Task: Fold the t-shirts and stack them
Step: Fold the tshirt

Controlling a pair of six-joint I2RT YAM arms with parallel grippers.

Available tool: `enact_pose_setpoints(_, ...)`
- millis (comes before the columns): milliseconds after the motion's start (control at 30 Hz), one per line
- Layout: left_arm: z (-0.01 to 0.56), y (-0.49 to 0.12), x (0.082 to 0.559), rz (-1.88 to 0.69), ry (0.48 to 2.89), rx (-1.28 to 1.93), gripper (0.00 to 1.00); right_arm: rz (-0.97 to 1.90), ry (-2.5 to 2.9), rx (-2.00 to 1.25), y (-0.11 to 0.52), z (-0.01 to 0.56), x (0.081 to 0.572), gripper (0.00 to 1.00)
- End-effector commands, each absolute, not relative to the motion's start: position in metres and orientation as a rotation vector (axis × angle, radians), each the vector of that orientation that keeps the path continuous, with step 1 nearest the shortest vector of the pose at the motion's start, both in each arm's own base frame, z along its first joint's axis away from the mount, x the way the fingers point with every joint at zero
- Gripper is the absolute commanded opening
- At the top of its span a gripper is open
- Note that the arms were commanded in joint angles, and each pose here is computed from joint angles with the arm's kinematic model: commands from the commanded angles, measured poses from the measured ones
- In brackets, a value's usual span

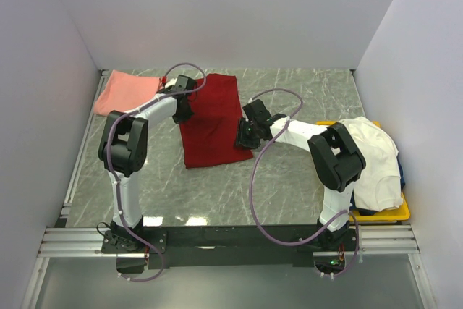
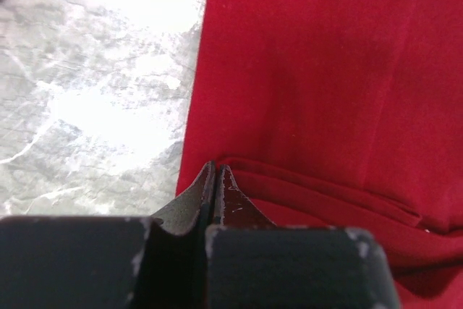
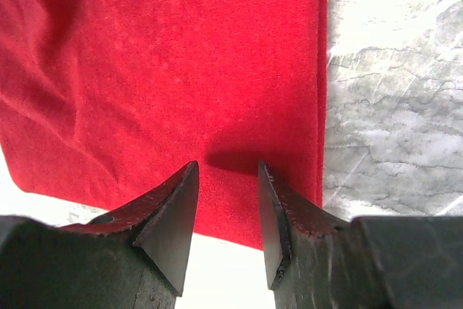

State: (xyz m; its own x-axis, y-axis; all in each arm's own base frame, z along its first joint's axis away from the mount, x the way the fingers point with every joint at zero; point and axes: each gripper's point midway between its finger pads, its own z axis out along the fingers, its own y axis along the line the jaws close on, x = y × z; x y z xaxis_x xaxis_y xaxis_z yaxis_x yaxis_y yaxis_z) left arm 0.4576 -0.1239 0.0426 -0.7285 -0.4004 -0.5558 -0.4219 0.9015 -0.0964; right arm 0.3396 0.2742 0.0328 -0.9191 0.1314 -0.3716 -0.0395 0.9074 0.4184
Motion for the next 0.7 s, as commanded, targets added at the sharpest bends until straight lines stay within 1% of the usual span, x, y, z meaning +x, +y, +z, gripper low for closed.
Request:
enact_pose_setpoints(0,0.083,-0.115,0.465,0.003,2.383,-0.608,0.01,0.567,2.674,0.110,0.266,0.024,0.344,0.45)
enact_pose_setpoints(233,0.075,-0.103,0.462,-0.033,2.388,-0.649,0.01,0.558,2.683,0.130,0.262,0.021,0.344,0.45)
enact_pose_setpoints(500,0.057,-0.105,0.463,-0.100,2.429,-0.640,0.01,0.562,2.682,0.136,0.260,0.022,0.345,0.45)
enact_pose_setpoints(533,0.057,-0.106,0.464,-0.107,2.429,-0.638,0.02,0.562,2.680,0.132,0.261,0.022,0.345,0.45)
enact_pose_setpoints(567,0.060,-0.106,0.467,-0.123,2.422,-0.633,0.09,0.565,2.679,0.127,0.261,0.024,0.345,0.45)
enact_pose_setpoints(600,0.063,-0.106,0.468,-0.134,2.420,-0.634,0.12,0.571,2.670,0.121,0.262,0.029,0.347,0.45)
enact_pose_setpoints(633,0.069,-0.107,0.469,-0.154,2.411,-0.631,0.23,0.574,2.669,0.118,0.262,0.031,0.348,0.45)
enact_pose_setpoints(667,0.075,-0.107,0.470,-0.162,2.404,-0.630,0.28,0.582,2.657,0.118,0.262,0.036,0.350,0.45)
